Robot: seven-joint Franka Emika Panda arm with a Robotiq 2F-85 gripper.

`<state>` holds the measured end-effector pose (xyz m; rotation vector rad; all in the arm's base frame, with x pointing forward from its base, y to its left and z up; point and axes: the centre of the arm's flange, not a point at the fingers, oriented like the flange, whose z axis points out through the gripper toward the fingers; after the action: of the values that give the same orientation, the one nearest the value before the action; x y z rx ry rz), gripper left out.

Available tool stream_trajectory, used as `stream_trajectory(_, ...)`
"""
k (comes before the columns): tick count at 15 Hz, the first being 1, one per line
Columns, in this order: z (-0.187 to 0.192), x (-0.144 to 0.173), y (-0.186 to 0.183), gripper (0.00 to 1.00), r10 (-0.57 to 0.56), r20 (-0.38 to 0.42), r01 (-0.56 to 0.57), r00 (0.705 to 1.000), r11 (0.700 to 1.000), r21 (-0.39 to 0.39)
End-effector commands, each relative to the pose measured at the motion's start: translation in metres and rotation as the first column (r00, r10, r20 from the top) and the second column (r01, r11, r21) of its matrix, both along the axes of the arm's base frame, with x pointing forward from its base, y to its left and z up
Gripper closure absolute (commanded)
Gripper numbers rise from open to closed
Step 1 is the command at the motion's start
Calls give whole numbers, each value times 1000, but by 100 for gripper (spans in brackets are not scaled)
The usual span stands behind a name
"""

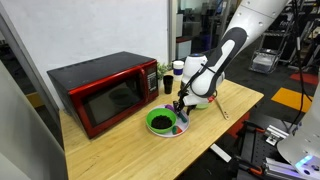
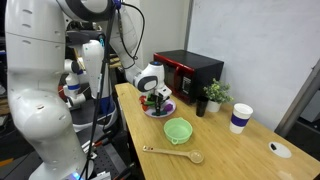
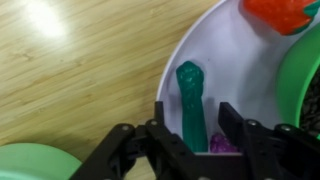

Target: Put the green object in the black cup

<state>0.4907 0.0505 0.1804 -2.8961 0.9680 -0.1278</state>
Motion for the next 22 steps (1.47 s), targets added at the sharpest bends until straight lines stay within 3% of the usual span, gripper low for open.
stream_trajectory(1, -6, 1, 2, 45, -14, 10, 14, 1000, 1000, 10)
stream_trajectory(4, -6, 2, 2, 49, -13, 11, 13, 1000, 1000, 12)
stream_trajectory(12, 4, 7, 3, 38, -1, 26, 0, 1000, 1000, 12)
stream_trajectory(15, 4, 8, 4, 41, 2, 29, -2, 1000, 1000, 13)
stream_trajectory(18, 5, 8, 4, 50, 2, 32, -3, 999, 1000, 15)
stream_trajectory(22, 1, 6, 6, 49, 4, 28, -5, 1000, 1000, 20)
